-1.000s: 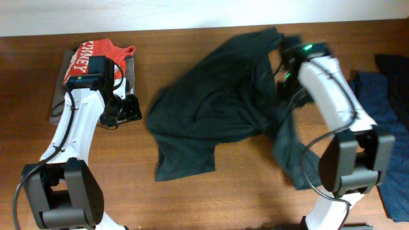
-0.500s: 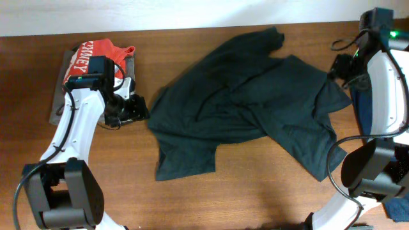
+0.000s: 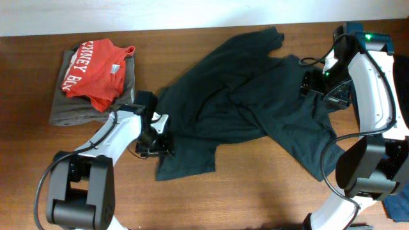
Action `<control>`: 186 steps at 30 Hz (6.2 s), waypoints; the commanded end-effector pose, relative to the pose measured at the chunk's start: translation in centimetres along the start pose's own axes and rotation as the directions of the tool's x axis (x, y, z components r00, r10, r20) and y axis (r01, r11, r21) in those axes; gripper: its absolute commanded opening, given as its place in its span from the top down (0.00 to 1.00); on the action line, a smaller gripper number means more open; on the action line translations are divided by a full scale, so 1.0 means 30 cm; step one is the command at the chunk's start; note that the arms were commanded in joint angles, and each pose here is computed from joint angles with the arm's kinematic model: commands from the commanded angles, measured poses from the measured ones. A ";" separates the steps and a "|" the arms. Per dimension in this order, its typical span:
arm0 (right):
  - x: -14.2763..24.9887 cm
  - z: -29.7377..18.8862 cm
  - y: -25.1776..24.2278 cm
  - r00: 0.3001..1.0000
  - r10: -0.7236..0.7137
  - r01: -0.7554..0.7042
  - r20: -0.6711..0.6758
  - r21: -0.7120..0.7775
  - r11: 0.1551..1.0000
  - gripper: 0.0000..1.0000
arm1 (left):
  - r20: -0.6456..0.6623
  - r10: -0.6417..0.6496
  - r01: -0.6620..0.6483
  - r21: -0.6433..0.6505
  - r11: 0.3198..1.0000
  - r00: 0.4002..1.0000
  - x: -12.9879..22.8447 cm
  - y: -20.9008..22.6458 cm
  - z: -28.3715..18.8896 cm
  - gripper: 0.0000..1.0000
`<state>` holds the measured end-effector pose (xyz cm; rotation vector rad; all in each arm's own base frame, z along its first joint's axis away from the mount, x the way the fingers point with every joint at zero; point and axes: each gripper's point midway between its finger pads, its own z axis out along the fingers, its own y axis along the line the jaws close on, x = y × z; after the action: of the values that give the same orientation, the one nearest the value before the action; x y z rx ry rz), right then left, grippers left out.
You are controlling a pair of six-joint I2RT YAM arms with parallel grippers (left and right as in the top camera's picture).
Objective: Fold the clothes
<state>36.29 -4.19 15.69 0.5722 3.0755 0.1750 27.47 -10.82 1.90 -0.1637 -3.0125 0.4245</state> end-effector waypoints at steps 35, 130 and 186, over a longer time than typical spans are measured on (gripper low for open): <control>0.130 0.489 -0.001 0.997 -0.068 0.070 -0.042 0.060 0.996 0.96 | 0.557 -0.217 0.312 -0.080 0.947 0.801 -0.088 0.290 -0.721 1.00; 0.663 0.473 0.022 0.867 0.042 -0.070 -0.496 -0.038 0.997 0.44 | 0.610 -0.193 0.301 -0.078 0.951 0.768 -0.133 0.294 -0.753 0.95; 0.087 0.241 -0.308 0.944 0.316 -0.322 0.097 0.064 0.944 0.96 | 0.113 -0.208 0.185 0.185 0.965 0.972 -0.011 0.107 -0.039 1.00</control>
<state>30.17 -11.01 6.62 1.0798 2.9221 0.0110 28.38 -5.06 1.65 0.1956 -3.1227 0.4751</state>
